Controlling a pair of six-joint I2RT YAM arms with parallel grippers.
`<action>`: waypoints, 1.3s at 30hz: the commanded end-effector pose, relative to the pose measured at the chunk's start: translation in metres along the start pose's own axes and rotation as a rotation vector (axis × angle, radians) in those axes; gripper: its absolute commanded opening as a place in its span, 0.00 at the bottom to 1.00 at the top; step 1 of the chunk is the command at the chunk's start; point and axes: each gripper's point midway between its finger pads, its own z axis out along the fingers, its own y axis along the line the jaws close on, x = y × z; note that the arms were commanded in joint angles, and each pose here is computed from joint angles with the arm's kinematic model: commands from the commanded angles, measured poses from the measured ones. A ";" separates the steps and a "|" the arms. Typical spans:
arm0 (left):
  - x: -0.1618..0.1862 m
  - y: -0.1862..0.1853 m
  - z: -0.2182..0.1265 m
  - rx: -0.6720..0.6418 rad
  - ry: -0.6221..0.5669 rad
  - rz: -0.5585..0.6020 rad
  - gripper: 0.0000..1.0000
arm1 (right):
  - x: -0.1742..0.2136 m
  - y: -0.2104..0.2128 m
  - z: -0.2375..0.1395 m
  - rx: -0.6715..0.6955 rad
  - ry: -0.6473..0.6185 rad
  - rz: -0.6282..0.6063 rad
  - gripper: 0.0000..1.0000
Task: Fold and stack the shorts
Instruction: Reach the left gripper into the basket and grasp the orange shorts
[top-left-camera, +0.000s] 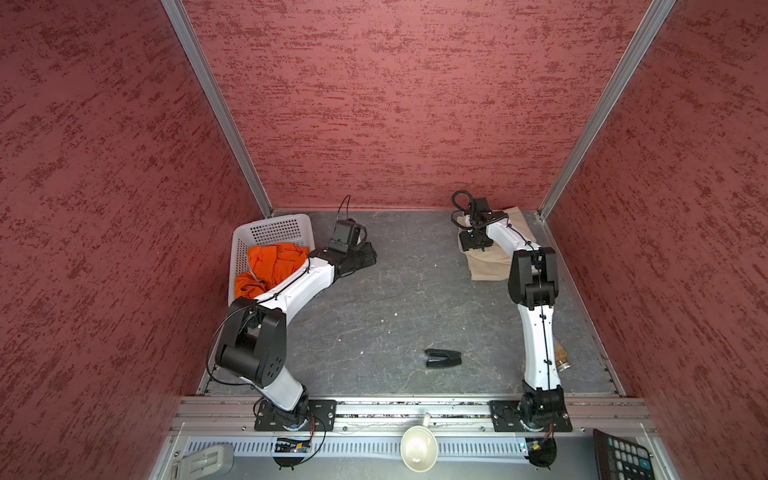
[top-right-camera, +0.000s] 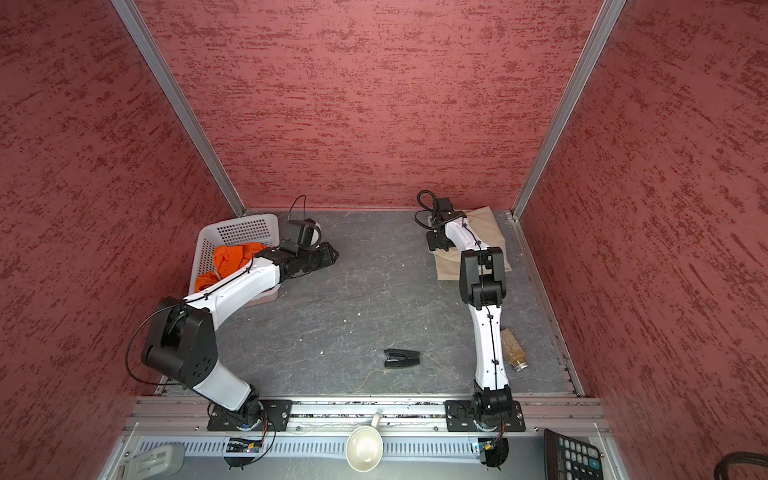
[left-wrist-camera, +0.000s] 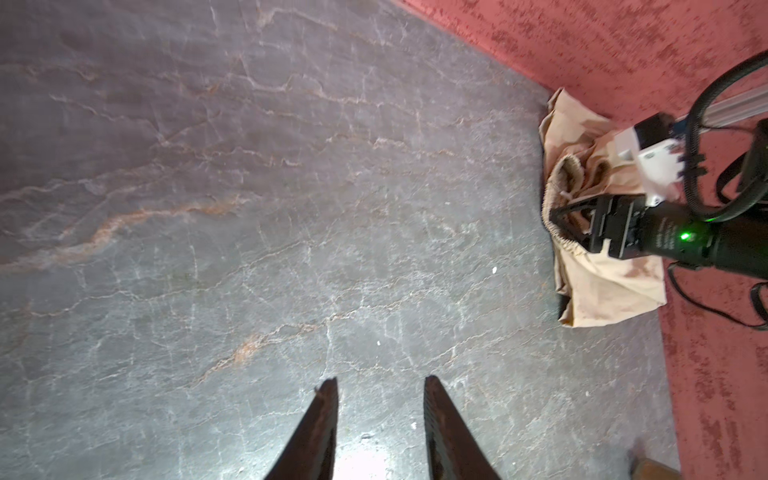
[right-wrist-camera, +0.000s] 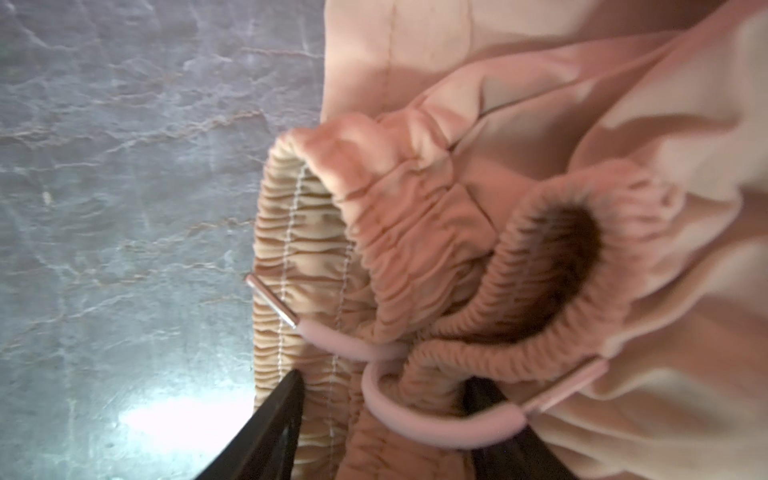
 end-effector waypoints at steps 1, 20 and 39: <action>-0.020 -0.001 -0.024 -0.029 -0.040 0.024 0.44 | 0.000 0.006 -0.024 -0.037 0.016 -0.016 0.64; -0.067 0.195 -0.145 -0.342 -0.004 -0.354 0.84 | 0.022 0.117 -0.205 -0.374 -0.324 0.315 0.63; -0.032 0.325 -0.013 -0.663 0.317 -0.283 0.60 | 0.037 0.183 -0.195 -0.488 -0.274 0.315 0.62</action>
